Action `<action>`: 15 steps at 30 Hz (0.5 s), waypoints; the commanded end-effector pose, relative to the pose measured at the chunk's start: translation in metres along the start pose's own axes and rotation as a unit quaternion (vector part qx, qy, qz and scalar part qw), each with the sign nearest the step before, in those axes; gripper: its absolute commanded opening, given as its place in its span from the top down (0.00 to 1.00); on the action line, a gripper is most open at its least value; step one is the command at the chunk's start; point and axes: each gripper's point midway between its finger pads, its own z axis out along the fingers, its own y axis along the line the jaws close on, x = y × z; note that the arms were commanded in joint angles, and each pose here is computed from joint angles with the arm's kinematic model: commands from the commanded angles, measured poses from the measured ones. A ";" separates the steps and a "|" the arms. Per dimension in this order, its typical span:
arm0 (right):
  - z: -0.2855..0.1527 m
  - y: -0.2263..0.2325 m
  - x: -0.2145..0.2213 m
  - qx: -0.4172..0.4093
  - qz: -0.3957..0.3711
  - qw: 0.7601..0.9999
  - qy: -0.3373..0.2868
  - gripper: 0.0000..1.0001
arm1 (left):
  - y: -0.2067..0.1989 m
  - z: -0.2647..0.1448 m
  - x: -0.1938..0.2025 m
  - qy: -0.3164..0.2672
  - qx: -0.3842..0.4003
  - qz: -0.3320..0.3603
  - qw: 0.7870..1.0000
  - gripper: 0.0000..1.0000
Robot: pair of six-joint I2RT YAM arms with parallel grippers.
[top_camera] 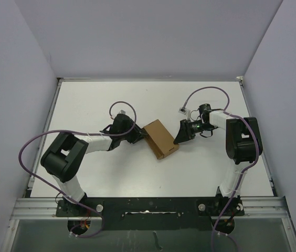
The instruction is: Fold the paper box
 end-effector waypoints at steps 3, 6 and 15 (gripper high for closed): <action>0.007 -0.014 0.005 0.033 -0.030 0.999 0.025 0.71 | -0.025 0.006 -0.004 -0.001 0.036 0.013 0.999 0.73; 0.006 -0.013 0.005 0.033 -0.030 0.999 0.025 0.71 | -0.025 0.007 -0.003 -0.001 0.036 0.016 0.999 0.74; 0.004 -0.010 0.001 0.030 -0.036 0.999 0.021 0.71 | -0.037 -0.018 -0.005 -0.017 0.077 0.035 0.996 0.57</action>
